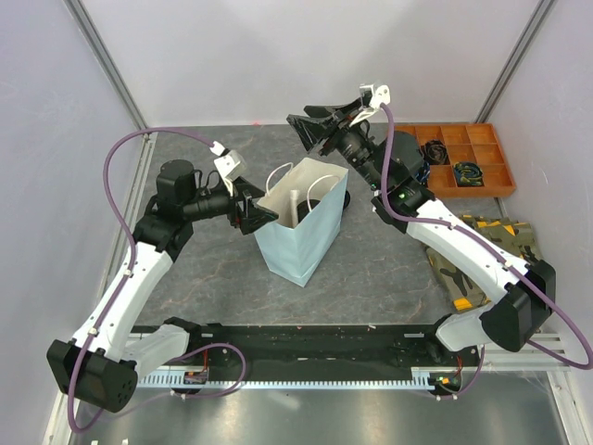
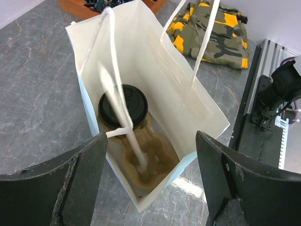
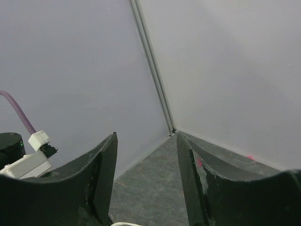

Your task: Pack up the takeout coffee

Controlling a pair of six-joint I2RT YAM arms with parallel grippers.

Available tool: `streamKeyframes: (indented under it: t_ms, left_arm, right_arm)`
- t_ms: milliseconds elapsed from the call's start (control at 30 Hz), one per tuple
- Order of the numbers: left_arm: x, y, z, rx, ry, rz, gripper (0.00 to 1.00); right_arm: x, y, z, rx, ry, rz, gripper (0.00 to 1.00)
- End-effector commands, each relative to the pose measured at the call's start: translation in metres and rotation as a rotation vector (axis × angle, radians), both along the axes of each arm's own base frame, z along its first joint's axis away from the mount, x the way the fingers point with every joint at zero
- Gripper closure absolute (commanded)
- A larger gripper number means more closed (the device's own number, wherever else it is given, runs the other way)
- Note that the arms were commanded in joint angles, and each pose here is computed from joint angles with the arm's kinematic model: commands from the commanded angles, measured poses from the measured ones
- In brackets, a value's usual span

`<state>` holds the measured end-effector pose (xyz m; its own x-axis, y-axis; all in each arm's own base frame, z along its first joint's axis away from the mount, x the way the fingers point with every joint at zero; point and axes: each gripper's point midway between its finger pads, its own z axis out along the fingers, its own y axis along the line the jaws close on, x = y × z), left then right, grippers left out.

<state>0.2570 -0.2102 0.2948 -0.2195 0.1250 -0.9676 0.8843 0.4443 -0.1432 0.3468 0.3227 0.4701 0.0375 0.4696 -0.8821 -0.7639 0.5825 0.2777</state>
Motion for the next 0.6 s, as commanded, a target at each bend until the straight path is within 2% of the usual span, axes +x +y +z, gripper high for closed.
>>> streamKeyframes:
  t_ms: [0, 300, 400, 500, 567]
  left_arm:
    - [0.0, -0.002, 0.012, -0.015, -0.058, -0.013, 0.17]
    - [-0.008, -0.001, 0.026, -0.027, -0.099, -0.031, 0.15]
    - [-0.006, 0.002, 0.028, -0.021, -0.1, 0.002, 0.11]
    - [0.003, 0.008, 0.038, -0.056, -0.047, 0.063, 0.01]
    - [0.0, 0.007, 0.056, -0.1, -0.031, 0.061, 0.0]
  right_arm:
    - [-0.004, -0.021, 0.041, 0.028, -0.103, -0.091, 0.37]
    - [0.01, -0.051, 0.049, -0.018, -0.133, -0.283, 0.15]
    - [0.019, -0.064, 0.043, -0.059, -0.126, -0.359, 0.1]
    - [0.034, -0.084, 0.041, -0.071, -0.082, -0.43, 0.04]
    - [0.045, -0.101, 0.043, -0.048, -0.052, -0.462, 0.02]
